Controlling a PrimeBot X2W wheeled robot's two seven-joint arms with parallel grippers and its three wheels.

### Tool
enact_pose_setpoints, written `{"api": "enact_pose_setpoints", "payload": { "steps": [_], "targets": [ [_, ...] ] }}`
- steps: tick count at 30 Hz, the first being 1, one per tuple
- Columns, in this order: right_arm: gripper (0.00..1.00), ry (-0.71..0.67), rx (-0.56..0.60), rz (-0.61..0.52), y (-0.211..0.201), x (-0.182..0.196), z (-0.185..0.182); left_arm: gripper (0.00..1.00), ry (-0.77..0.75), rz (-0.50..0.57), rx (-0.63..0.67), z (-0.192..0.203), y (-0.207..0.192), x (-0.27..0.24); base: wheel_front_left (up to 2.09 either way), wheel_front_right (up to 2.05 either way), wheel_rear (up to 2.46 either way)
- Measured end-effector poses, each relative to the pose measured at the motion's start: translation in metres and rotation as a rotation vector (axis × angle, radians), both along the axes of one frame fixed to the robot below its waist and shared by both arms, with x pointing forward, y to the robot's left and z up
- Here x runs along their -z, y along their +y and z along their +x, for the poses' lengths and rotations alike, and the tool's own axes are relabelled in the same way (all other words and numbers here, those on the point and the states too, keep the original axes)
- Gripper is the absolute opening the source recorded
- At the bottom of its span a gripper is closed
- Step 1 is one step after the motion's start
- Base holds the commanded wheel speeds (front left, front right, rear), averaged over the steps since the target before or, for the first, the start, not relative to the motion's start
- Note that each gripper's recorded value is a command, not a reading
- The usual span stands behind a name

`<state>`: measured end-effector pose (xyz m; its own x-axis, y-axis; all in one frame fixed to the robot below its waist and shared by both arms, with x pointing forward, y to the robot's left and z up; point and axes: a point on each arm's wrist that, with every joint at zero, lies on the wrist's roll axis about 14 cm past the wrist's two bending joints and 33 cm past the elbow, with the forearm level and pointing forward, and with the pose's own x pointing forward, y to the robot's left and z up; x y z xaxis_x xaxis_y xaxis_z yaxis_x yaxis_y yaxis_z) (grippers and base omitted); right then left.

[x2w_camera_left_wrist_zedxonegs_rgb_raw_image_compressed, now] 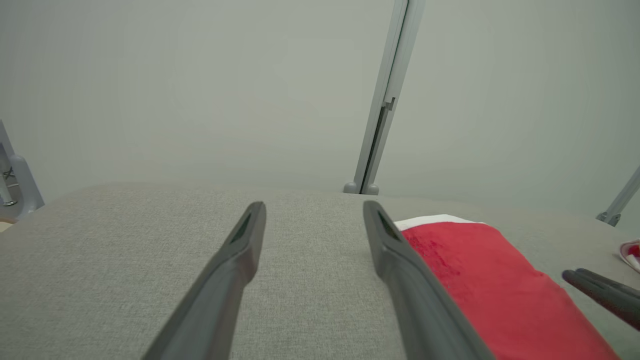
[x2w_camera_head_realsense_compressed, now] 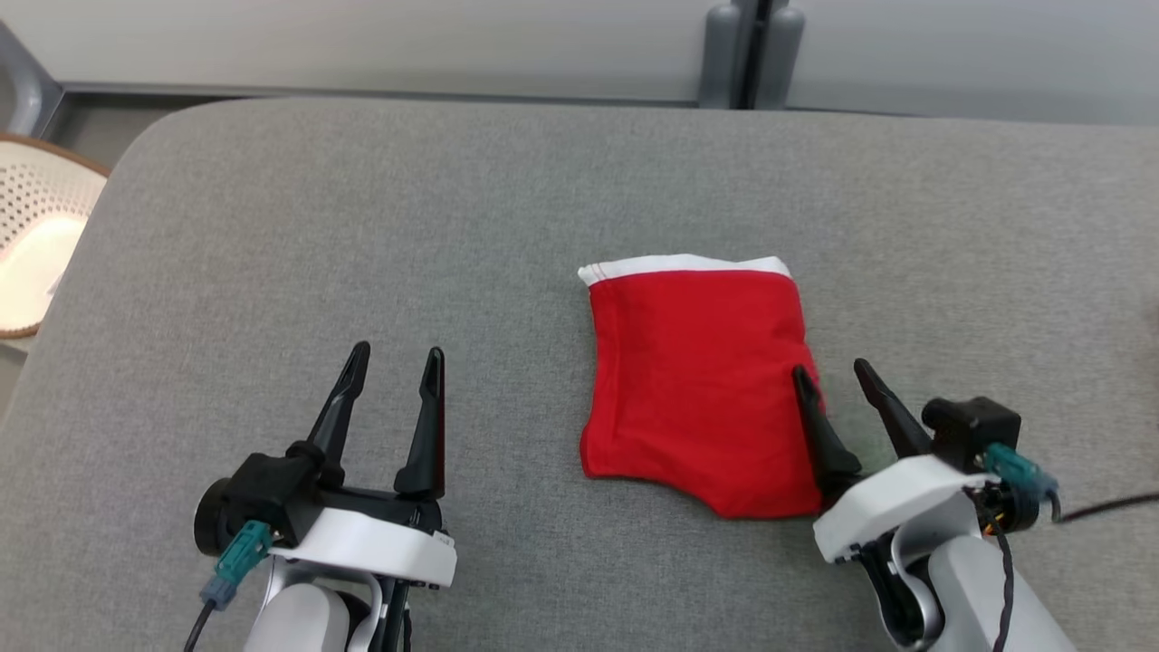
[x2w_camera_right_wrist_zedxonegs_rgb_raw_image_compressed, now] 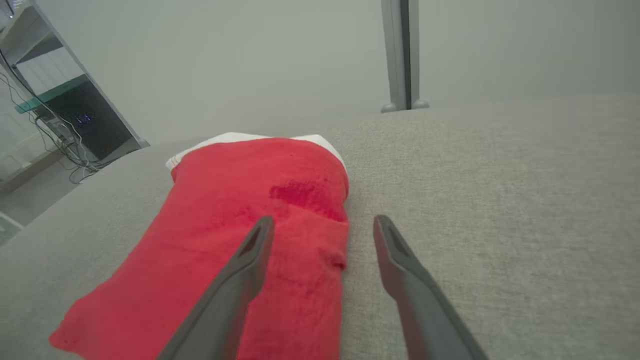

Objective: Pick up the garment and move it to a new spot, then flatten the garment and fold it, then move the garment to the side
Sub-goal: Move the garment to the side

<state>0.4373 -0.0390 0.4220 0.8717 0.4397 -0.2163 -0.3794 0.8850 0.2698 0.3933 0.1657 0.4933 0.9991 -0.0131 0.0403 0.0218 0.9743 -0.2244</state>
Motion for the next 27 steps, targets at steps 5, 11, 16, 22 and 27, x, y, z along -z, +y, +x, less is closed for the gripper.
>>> {"api": "enact_pose_setpoints", "payload": {
  "steps": [5,11,16,22,27],
  "targets": [
    [1.00,0.135,-0.029,0.029,0.015,0.029,0.007,1.00,0.017,-0.004,-0.013,0.008,0.005,0.006,0.00,0.00,0.00],
    [0.36,0.182,-0.095,-0.022,0.030,0.048,0.011,1.00,0.033,-0.001,-0.024,0.013,0.009,0.012,0.00,0.00,0.00],
    [0.00,0.118,-0.109,-0.105,0.021,0.049,0.018,1.00,0.019,0.007,-0.001,0.018,0.003,0.009,0.00,0.00,0.00],
    [0.00,-0.017,-0.141,-0.264,-0.001,0.040,0.024,1.00,0.006,0.020,0.032,0.023,-0.009,0.005,0.00,0.00,0.00],
    [0.00,-0.144,-0.153,-0.405,-0.029,0.019,0.031,1.00,-0.009,0.009,0.095,0.030,-0.030,0.003,0.00,0.00,0.00]
  ]
}}
